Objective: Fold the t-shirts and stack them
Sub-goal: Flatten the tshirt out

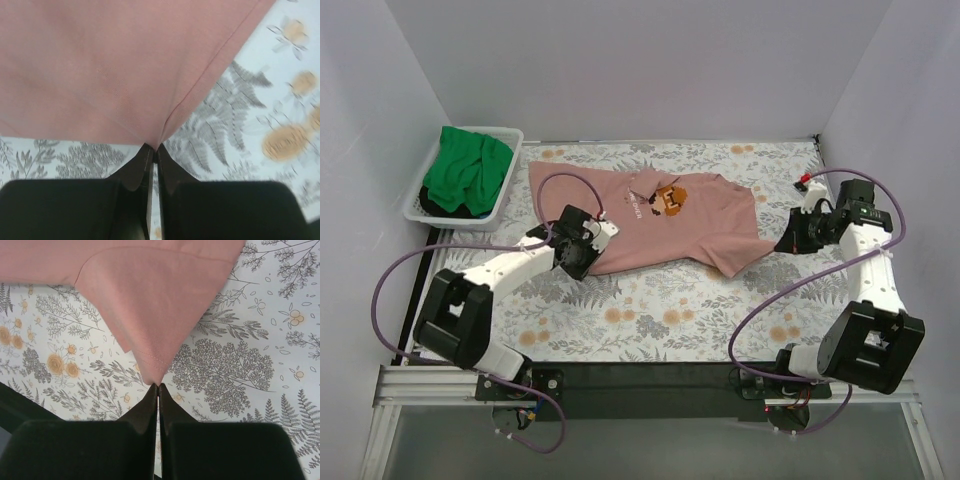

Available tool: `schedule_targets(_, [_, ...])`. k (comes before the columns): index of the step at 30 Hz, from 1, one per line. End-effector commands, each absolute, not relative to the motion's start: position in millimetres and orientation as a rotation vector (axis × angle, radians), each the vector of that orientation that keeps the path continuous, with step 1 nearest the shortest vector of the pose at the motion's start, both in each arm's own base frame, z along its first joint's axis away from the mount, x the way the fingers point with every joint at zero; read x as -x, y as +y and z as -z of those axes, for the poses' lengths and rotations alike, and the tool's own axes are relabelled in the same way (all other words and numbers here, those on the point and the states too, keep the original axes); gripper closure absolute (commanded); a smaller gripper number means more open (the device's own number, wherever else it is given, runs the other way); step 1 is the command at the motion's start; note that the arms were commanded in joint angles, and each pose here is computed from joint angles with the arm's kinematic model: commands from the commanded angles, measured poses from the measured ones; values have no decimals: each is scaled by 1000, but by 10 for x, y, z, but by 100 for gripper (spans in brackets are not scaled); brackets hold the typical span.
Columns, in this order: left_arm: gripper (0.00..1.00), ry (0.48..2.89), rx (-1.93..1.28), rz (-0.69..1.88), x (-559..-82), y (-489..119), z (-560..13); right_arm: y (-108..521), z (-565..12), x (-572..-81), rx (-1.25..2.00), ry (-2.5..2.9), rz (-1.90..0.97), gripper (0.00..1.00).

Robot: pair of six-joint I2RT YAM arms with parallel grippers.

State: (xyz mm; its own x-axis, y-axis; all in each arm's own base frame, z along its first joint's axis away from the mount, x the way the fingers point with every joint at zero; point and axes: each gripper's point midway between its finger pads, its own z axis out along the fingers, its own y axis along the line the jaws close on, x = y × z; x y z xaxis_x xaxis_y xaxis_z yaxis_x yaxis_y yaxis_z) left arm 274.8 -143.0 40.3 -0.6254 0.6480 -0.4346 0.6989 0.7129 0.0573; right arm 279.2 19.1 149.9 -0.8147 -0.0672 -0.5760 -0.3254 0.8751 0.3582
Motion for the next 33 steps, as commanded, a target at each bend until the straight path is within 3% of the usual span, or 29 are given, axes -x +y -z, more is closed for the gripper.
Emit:
schedule_targets(1, [100,2478,-1139,292,-2389,-1440,-820,160,-1654,-2651,311,2448,-574,99])
schedule_targets(4, [100,2487,-1212,304,-2282,-1400,-898,170,-1686,-2606,320,2435,-569,99])
schedule_targets(8, [100,2508,-1357,310,-2504,-1502,-749,172,-1799,-2827,283,2411,-619,99])
schedule_targets(10, [100,2463,-1373,298,-2919,-1606,-798,163,-1898,-3089,246,2382,-667,99])
schedule_targets(11, [100,2533,-1345,275,-3157,-1544,-527,165,-1928,-3190,240,2365,-683,99])
schedule_targets(14, [98,2478,-1174,223,-4038,-1587,-681,93,-2000,-3562,204,2335,-693,99])
schedule_targets(15, [84,2512,-1079,165,-4317,-1434,-548,73,-1914,-3657,182,2355,-715,99])
schedule_targets(18, [56,2442,-868,161,-4857,-1346,-942,24,-1868,-3838,157,2358,-722,99])
schedule_targets(19, [50,2413,-851,218,-4867,-1403,-1098,18,-1842,-3861,153,2363,-725,99])
schedule_targets(21, [47,2424,-843,266,-4700,-1411,-1157,18,-1765,-3884,142,2377,-743,99])
schedule_targets(25, [47,2417,-807,369,-4009,-1390,-1233,41,-1629,-3834,132,2397,-767,99])
schedule_targets(29, [48,2442,-747,498,-3613,-1584,-1265,62,-1520,-3751,133,2416,-771,99])
schedule_targets(33, [48,2512,-752,469,-3383,-1844,-1055,56,-1455,-3714,131,2431,-764,99])
